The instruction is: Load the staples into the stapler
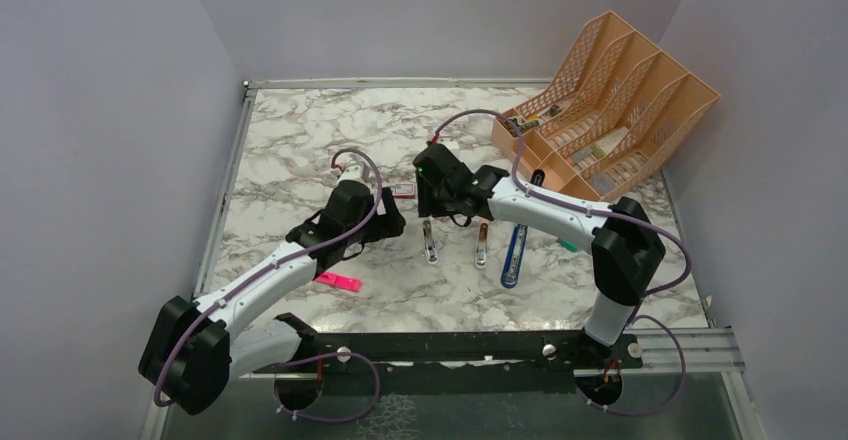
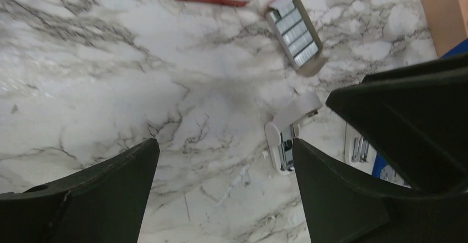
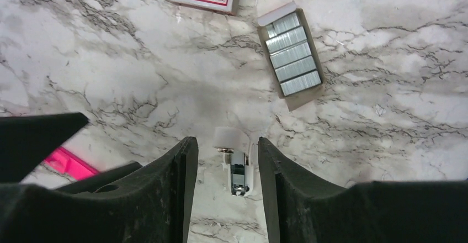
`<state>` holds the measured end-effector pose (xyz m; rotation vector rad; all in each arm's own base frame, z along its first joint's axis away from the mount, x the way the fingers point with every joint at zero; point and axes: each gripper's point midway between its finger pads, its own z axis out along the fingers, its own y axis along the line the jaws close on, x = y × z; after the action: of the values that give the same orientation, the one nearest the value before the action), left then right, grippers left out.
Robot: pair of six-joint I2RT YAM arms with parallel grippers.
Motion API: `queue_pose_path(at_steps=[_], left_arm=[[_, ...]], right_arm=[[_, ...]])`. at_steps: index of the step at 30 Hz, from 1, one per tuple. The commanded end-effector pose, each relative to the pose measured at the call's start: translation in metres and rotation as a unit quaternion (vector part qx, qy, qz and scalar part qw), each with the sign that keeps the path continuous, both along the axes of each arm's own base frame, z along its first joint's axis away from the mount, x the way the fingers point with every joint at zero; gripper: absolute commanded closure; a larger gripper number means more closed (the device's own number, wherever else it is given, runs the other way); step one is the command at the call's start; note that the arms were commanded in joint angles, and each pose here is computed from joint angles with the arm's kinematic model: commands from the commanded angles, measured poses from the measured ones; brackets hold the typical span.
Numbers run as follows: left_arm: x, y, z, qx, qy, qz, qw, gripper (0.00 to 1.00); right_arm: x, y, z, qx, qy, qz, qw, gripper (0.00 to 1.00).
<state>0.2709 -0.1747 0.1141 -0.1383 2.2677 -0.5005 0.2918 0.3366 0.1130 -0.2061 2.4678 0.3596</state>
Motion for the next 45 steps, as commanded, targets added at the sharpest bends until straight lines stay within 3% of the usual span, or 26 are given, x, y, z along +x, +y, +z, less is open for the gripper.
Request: queue_pose_path(at_steps=[1, 8, 15, 23, 34, 45], left_arm=[[-0.023, -0.032, -0.012, -0.104, 0.053, -0.038, 0.992, 0.11], [-0.050, -0.065, -0.035, -0.215, 0.115, -0.085, 0.966, 0.32], [-0.054, -0.074, -0.055, -0.229, 0.147, -0.095, 0.958, 0.52], [-0.053, -0.077, -0.073, -0.215, 0.167, -0.101, 0.957, 0.61], [-0.050, -0.080, -0.085, -0.209, 0.184, -0.094, 0.956, 0.66], [-0.052, -0.084, -0.099, -0.197, 0.203, -0.092, 0.955, 0.84]], right_arm=[[0.008, 0.018, 0.003, 0.014, -0.003, 0.026, 1.000, 0.50], [0.008, 0.025, -0.011, 0.006, 0.014, 0.051, 0.999, 0.51], [0.006, 0.022, -0.022, -0.004, 0.027, 0.053, 0.998, 0.54], [0.007, 0.018, -0.028, -0.012, 0.032, 0.053, 0.998, 0.56], [0.003, 0.017, -0.031, -0.014, 0.035, 0.069, 0.997, 0.56], [-0.003, 0.019, -0.035, -0.011, 0.046, 0.089, 0.995, 0.56]])
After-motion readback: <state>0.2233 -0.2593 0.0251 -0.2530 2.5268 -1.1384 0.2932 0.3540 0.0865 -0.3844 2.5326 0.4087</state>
